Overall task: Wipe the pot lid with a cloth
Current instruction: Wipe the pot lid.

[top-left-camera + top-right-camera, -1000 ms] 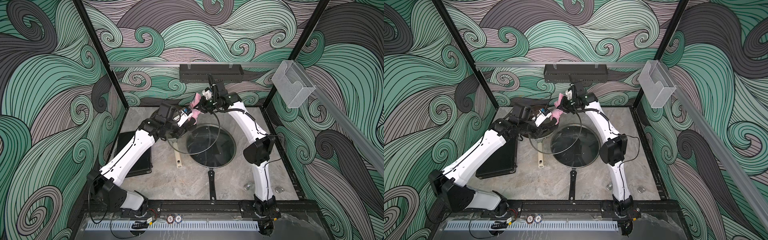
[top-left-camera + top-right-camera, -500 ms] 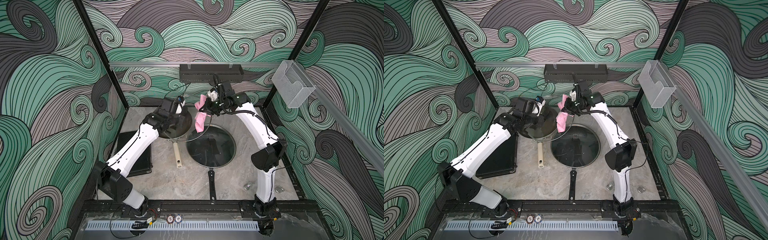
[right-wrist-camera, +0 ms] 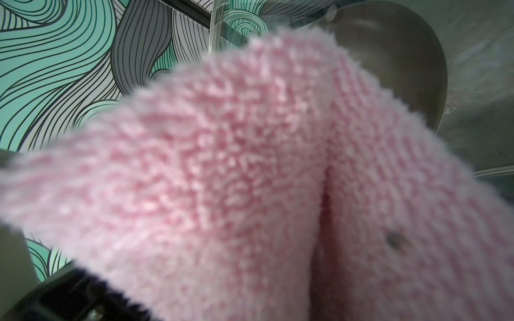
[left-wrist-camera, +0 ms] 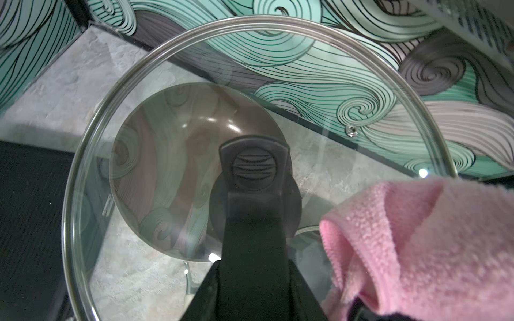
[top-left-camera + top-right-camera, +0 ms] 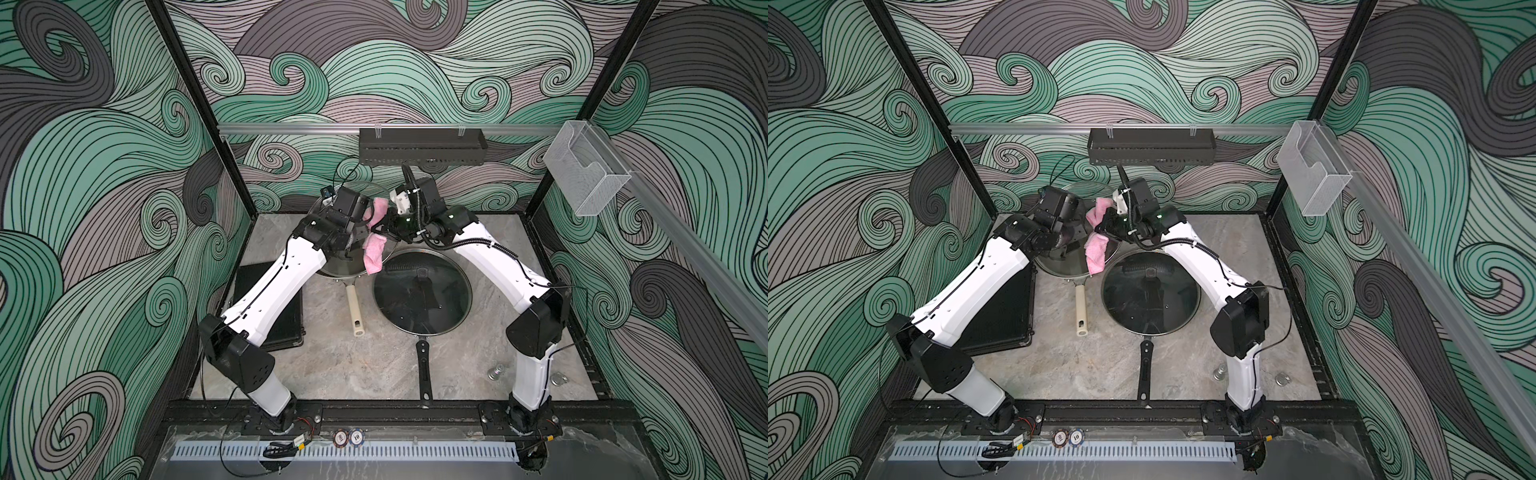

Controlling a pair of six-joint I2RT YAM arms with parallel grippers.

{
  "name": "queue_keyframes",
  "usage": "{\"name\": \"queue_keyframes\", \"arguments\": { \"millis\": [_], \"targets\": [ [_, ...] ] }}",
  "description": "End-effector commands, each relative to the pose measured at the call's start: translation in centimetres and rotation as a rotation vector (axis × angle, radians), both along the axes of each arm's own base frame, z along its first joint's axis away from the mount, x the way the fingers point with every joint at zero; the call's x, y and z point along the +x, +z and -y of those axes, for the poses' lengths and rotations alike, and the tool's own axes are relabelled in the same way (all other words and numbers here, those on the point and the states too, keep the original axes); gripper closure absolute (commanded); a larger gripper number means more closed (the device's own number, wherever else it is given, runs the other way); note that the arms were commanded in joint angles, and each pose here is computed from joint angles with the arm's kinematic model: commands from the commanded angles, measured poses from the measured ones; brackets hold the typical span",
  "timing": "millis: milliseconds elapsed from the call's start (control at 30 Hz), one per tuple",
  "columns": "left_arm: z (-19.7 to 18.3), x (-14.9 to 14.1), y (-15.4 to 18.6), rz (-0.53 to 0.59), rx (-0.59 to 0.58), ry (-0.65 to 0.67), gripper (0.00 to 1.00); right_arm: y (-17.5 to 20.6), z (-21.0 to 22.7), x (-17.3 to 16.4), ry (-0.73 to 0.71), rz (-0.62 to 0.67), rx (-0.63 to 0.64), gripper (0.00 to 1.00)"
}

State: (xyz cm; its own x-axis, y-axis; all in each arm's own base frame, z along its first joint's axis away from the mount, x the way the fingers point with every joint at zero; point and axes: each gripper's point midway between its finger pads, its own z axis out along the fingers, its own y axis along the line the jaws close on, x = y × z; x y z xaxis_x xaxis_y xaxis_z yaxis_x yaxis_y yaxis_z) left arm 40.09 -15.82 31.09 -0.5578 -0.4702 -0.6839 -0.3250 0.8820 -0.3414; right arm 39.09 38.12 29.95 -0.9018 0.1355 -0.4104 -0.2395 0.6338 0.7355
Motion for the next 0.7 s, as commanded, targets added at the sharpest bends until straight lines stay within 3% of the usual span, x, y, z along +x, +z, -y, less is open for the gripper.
{"name": "queue_keyframes", "arguments": {
  "millis": [0,133,200,300,433,667],
  "targets": [
    [-1.0,1.3,7.4,0.273,-0.347,0.263,1.0,-0.6,-0.8,-0.9,-0.035,-0.023,0.038,1.0],
    [-1.2,1.2,7.4,0.324,-0.536,0.361,1.0,0.0,-2.0,-0.9,-0.045,-0.021,0.159,1.0],
    [-1.5,1.2,7.7,0.335,-0.567,0.394,1.0,-0.8,-2.3,-1.1,-0.058,-0.014,0.128,1.0],
    [-1.7,1.2,8.4,0.339,-0.552,0.405,1.0,-2.2,-1.8,-1.6,-0.076,-0.001,0.004,1.0],
    [-1.6,1.1,8.2,0.344,-0.562,0.385,1.0,-2.7,-1.4,-1.1,-0.082,-0.022,0.019,1.0],
    [-1.2,0.9,7.5,0.321,-0.416,0.269,1.0,-1.1,1.6,0.3,-0.074,0.035,-0.035,1.0]
  ]
}}
